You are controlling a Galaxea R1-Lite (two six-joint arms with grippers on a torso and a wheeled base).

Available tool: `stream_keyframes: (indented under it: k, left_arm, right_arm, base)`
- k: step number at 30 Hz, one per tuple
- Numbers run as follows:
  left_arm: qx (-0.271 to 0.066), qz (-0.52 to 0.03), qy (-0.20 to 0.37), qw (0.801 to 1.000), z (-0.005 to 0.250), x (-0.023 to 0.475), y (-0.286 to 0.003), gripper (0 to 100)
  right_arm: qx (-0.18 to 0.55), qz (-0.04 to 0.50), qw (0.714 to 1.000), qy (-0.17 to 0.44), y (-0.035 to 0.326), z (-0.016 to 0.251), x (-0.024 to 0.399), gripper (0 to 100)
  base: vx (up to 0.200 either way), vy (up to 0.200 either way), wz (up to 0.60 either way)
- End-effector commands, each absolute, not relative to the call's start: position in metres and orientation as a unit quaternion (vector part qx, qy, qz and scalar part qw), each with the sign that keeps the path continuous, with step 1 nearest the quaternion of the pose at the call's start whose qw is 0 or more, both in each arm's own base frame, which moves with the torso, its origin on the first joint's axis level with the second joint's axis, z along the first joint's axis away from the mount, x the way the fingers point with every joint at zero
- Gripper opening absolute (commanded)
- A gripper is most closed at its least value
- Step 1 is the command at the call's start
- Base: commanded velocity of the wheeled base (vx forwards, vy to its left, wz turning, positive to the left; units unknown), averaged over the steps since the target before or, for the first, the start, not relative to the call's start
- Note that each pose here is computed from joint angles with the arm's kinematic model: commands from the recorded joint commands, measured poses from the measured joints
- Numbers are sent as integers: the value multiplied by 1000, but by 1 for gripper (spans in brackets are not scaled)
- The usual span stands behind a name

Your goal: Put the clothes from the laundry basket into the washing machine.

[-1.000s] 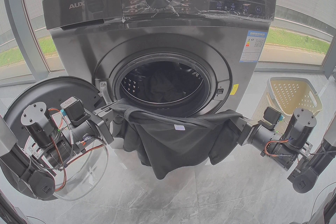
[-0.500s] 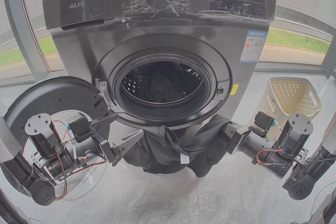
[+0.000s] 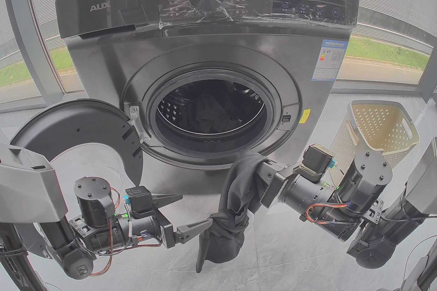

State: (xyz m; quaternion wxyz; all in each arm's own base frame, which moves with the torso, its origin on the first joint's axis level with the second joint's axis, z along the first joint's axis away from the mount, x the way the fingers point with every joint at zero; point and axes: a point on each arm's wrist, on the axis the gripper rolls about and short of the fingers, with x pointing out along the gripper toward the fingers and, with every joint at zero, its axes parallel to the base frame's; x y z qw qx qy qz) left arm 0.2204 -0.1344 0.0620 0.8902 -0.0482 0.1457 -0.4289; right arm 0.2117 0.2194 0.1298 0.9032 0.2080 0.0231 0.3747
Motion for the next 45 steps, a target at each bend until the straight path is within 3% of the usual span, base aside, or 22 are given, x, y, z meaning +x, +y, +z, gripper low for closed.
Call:
stream_keyframes:
  k: [1, 4, 16, 20, 33, 34, 41, 45]
  left_arm:
    - [-31, -430, 172, 886, 38, 232, -143, 100]
    - [-25, -431, 188, 882, 22, 239, -148, 100]
    - [-22, -445, 172, 879, 8, 261, -171, 100]
    - [-3, -442, 163, 882, -6, 274, -179, 100]
    - [2, -445, 158, 882, -33, 292, -199, 100]
    - [3, -440, 160, 883, -36, 293, -199, 0]
    - [2, -439, 158, 884, -33, 292, -199, 0]
    - [1, -443, 148, 884, -19, 286, -198, 0]
  right_arm:
    - [213, 383, 899, 20, 224, 132, 210, 0]
    - [215, 389, 896, 17, 227, 134, 207, 0]
    - [214, 407, 888, 23, 236, 134, 197, 0]
    - [212, 411, 886, 29, 238, 132, 192, 0]
    - [212, 419, 882, 31, 242, 131, 187, 0]
    - [212, 419, 882, 31, 242, 131, 187, 0]
    - [213, 411, 886, 25, 240, 133, 194, 0]
    - [216, 398, 892, 13, 237, 136, 204, 0]
  base:
    - [0, 0, 0]
    - [0, 0, 0]
    - [0, 0, 0]
    - [0, 0, 0]
    - [0, 0, 0]
    - [0, 0, 0]
    - [0, 0, 0]
    - [0, 0, 0]
